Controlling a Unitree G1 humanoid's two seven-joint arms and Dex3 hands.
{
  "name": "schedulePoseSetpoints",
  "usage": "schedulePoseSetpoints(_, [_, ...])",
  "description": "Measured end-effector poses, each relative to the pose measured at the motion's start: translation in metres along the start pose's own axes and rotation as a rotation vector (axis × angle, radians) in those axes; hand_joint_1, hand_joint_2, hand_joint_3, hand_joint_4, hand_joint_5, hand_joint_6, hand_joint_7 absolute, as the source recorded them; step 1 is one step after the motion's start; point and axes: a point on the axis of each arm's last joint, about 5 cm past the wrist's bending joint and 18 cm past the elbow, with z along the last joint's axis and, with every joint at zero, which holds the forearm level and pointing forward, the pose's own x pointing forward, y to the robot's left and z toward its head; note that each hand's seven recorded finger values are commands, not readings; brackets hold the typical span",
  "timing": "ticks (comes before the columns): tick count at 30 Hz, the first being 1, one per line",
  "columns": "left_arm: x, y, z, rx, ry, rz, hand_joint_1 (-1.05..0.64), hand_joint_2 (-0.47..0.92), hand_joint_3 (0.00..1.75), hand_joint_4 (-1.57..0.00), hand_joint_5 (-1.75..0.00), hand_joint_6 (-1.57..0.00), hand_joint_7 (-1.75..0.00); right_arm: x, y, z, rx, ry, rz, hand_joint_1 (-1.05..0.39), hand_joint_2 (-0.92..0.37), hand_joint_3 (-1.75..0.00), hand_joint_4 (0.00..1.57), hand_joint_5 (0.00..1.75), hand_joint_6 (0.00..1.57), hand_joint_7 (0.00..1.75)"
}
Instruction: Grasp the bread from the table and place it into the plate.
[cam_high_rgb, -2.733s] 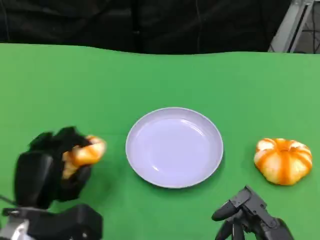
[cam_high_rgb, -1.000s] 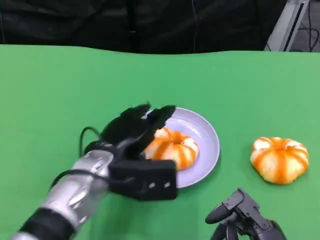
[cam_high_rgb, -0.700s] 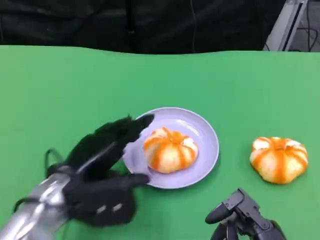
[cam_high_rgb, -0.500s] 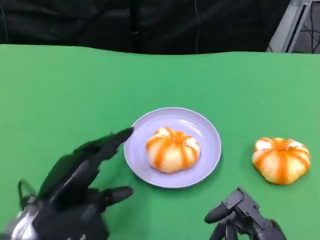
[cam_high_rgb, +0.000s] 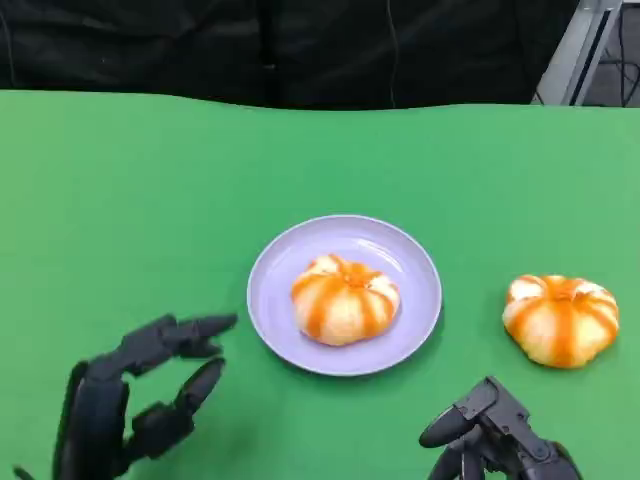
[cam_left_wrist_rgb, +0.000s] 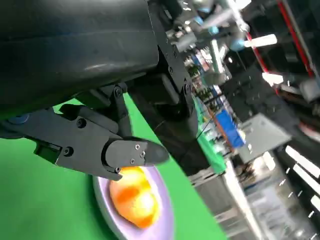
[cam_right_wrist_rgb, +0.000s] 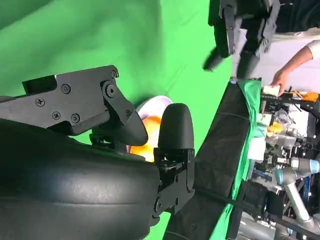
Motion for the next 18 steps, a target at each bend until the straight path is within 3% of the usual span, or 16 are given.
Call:
schedulePoseSetpoints(4, [-0.0088, -0.0051, -0.0007, -0.057, 0.064, 0.017, -0.08, 0.53, 1.18, -0.89, -1.51, -0.94, -1.09, -0.0012, -0.0025, -0.0004, -0.009, 0.01, -0.001, -0.06, -0.92, -1.16, 0.36, 1.75, 0.15, 1.75])
schedulePoseSetpoints(6, [-0.0082, -0.0043, -0.0002, -0.059, 0.059, 0.018, -0.07, 0.44, 1.34, -0.87, -1.63, -0.89, -1.36, -0.0013, -0.0028, -0.0005, -0.01, 0.012, 0.001, -0.05, -0.92, -1.16, 0.35, 1.75, 0.15, 1.75])
schedulePoseSetpoints(8, [-0.0066, -0.0052, -0.001, -0.065, 0.052, 0.025, -0.06, 0.43, 1.36, -0.85, -1.67, -0.85, -1.47, -0.0015, -0.0039, -0.0006, -0.014, 0.012, 0.001, -0.05, -0.92, -1.16, 0.35, 1.75, 0.15, 1.75])
schedulePoseSetpoints(18, [-0.0071, -0.0067, -0.0042, -0.109, 0.052, 0.017, -0.07, 0.45, 1.29, -0.83, -1.68, -0.8, -1.5, -0.002, -0.0056, -0.0003, -0.007, 0.0, 0.003, -0.06, -0.92, -1.16, 0.35, 1.75, 0.15, 1.75])
